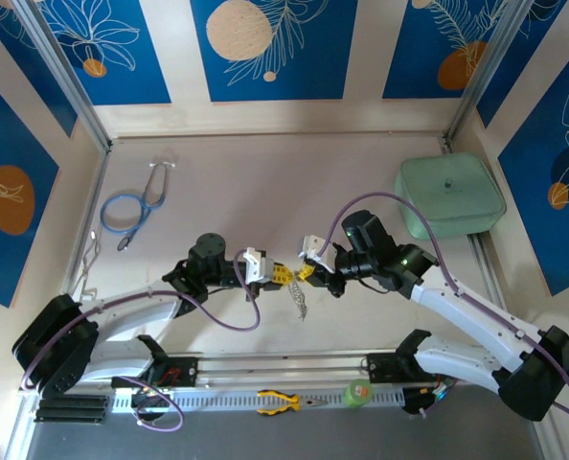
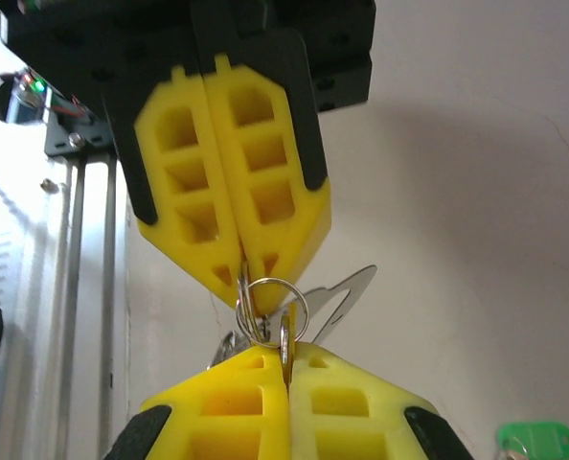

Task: Put the keys on the keyring

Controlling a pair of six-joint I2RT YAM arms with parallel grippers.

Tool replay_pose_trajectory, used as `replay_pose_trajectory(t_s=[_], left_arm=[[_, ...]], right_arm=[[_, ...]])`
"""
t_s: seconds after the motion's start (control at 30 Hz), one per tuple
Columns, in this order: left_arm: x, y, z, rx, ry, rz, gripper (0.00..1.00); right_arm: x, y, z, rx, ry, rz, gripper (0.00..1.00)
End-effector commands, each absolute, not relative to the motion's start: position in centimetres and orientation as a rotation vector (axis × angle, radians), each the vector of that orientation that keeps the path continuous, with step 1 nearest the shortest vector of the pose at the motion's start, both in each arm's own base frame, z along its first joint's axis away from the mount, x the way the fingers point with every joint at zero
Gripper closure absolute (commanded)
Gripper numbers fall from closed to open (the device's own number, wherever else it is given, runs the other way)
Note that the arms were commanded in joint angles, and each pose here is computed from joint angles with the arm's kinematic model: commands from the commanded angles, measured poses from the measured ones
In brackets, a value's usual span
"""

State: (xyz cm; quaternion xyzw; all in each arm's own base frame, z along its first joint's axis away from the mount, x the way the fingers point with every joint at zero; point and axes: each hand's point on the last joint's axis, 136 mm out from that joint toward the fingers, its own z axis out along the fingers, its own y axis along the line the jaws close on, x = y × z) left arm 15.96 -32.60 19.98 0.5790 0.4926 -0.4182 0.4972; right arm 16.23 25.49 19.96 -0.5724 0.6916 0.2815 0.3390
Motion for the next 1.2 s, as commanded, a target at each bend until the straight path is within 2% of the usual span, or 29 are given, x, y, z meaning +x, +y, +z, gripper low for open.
replay_pose_trajectory(t_s=[0.0,0.57,0.63,0.7,0.8,0.93,1.17], left_arm=[[16.1,-32.9,21.6,1.408,1.138,-0.978,1.00],[16.4,-32.8,20.4,1.430,1.208,-0.958,1.00],[16.6,-32.7,20.3,1.418,1.218,-0.946,0.88],[16.7,-32.5,20.2,1.403,1.221,-0.936,0.80],[17.1,-31.8,20.5,1.336,1.229,-0.904,0.58],[18.3,-30.1,22.4,1.161,1.187,-0.805,0.40],[22.2,-24.0,28.7,0.724,1.125,-0.510,0.24]], right_arm=[[16.2,25.1,20.7,-1.513,1.795,0.687,1.00],[16.3,26.5,22.7,-1.518,1.688,0.641,1.00],[16.5,26.5,22.7,-1.501,1.691,0.638,1.00],[16.6,26.6,22.5,-1.491,1.696,0.639,1.00],[16.8,26.7,22.2,-1.470,1.709,0.645,1.00],[17.1,27.5,22.2,-1.444,1.708,0.688,1.00],[18.1,31.4,23.4,-1.418,1.611,0.780,1.00]])
